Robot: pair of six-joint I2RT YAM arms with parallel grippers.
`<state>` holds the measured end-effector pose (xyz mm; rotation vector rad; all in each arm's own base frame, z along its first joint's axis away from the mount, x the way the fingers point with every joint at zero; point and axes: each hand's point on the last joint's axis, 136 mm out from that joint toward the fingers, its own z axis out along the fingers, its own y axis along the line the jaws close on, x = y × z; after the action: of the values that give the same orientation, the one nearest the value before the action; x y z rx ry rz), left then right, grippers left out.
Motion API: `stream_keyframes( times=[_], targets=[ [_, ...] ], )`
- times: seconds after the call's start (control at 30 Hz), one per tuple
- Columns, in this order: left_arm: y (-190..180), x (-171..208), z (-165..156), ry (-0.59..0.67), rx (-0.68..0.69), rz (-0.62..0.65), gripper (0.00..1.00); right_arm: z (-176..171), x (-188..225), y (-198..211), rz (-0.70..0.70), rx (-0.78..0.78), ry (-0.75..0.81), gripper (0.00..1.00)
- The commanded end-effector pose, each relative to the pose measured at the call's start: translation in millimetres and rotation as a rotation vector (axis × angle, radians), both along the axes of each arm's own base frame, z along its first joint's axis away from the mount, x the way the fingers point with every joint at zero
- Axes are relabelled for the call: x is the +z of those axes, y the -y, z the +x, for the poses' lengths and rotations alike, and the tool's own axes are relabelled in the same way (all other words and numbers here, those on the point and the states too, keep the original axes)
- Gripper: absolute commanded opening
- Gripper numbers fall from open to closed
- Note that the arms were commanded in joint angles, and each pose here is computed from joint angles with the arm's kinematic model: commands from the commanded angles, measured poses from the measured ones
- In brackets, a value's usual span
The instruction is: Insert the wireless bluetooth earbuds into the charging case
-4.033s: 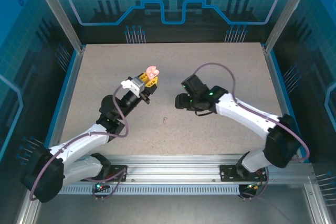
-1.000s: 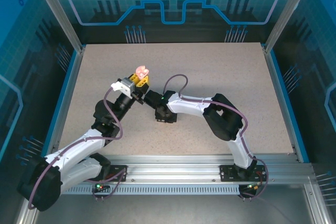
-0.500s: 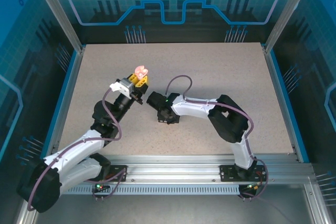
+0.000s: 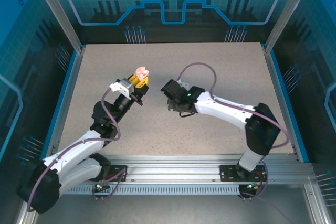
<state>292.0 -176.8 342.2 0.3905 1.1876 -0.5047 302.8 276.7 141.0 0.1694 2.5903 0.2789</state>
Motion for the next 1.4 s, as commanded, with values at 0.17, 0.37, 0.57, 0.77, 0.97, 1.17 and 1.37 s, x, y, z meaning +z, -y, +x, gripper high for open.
stream_keyframes(
  times=[0.17, 0.37, 0.57, 0.77, 0.97, 1.17, 1.37],
  targets=[
    [17.8, 3.5, -14.7, 0.007, -0.146, 0.009, 0.00, 28.1, 115.1, 17.3, 0.113, 0.137, 0.294, 0.19],
    [29.0, -4.7, -17.9, -0.029, -0.217, 0.016, 0.00, 31.1, 183.5, 11.8, 0.180, 0.250, 0.448, 0.20],
    [40.1, -11.2, -17.5, -0.052, -0.251, 0.027, 0.00, 23.5, 227.1, -7.0, 0.249, 0.386, 0.549, 0.20],
    [48.9, -15.3, -15.2, -0.065, -0.270, 0.036, 0.00, 7.9, 248.4, -24.6, 0.302, 0.498, 0.623, 0.20],
    [54.8, -15.0, -13.7, -0.065, -0.283, 0.041, 0.00, -5.6, 250.4, -37.5, 0.330, 0.559, 0.648, 0.20],
    [56.5, -12.6, -13.2, -0.056, -0.286, 0.044, 0.00, -13.9, 242.6, -46.3, 0.329, 0.589, 0.628, 0.20],
    [56.9, -10.0, -13.3, -0.044, -0.284, 0.050, 0.00, -18.3, 229.7, -54.5, 0.334, 0.605, 0.595, 0.20]
  ],
)
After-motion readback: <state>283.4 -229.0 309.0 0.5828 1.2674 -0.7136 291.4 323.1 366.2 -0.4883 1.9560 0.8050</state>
